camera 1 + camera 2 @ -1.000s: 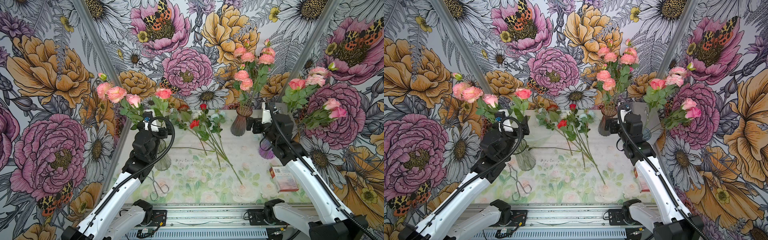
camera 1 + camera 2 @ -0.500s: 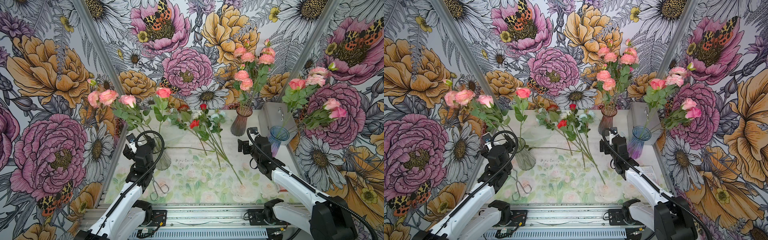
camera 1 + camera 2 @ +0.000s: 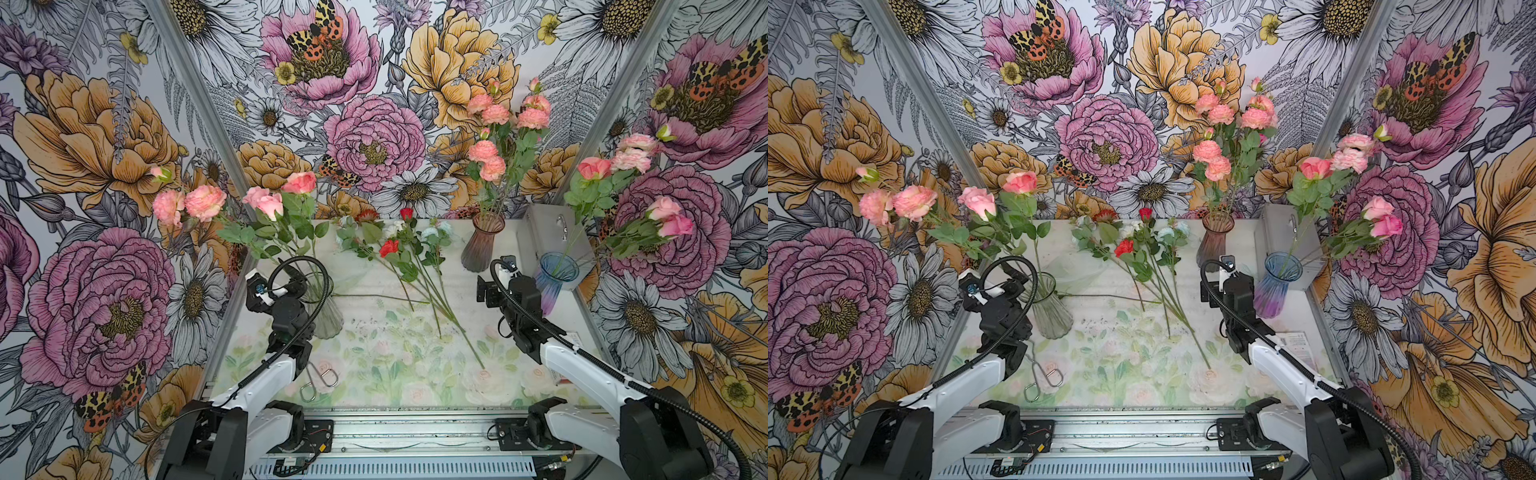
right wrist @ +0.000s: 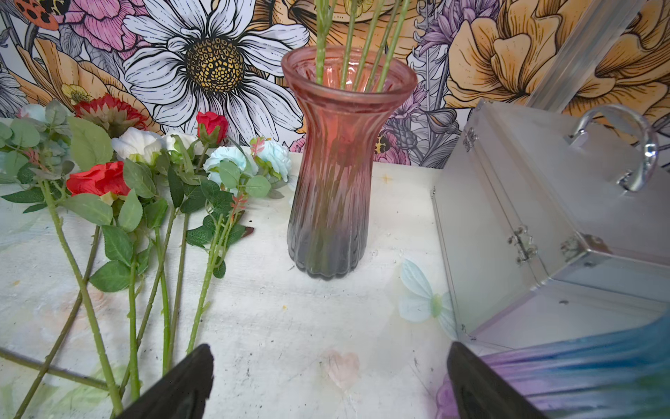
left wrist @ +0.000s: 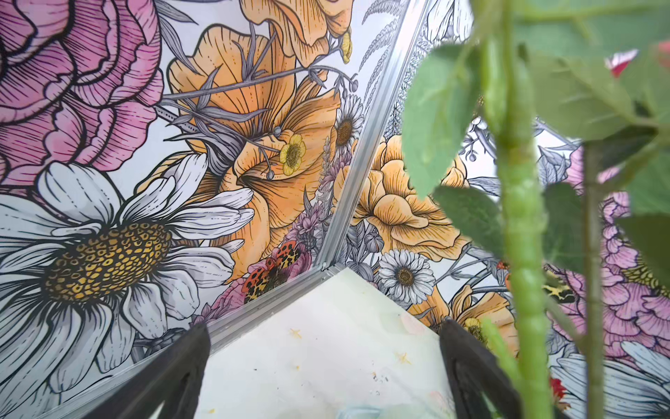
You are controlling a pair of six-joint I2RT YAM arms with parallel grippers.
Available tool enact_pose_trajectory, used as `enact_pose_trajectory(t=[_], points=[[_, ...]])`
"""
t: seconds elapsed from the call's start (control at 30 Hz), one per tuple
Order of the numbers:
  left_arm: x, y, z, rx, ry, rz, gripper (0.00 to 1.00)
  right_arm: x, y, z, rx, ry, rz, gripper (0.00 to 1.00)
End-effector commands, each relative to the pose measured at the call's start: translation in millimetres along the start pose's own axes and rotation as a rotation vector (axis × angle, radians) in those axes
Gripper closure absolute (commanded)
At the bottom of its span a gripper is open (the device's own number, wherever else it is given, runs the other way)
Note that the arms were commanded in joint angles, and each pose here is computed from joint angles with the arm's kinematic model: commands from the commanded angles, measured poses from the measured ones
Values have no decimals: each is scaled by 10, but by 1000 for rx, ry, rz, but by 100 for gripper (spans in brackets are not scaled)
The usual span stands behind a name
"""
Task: Place the pink flowers into the vase
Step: Adjust the vase at the center of the board.
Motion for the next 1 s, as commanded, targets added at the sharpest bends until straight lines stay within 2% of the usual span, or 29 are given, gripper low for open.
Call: enact_pose_trajectory(t=[0.0,0.27,0.47,0.6,0.77,0.97], points=[[104,-703,-108,191,-38,289,1,21,44,23,-23,-1,-11,1],[1,-676,-251,176,-75,297,2,73,1,67,-1,29,-13,1],[41,-689,-337,190,-73,289,2,335,4,177,41,164,-10,1],[58,-614,-374,172,-70,284,1,318,86,192,0,138,-1,1],[28,-369,-343,132,-84,260,2,313,131,205,8,131,-47,1],[52,-375,-325,121,-127,256,1,258,92,214,-6,89,-50,0]])
Point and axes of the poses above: each gripper's point midway between its finger pads, its own z axis out along the fingers, its own x axis along the line the jaws close on, y = z × x, the point moved 4 cm from there along -z, back along the fingers, and after that the axes turned 2 degrees about z, right-handed, at the moved point
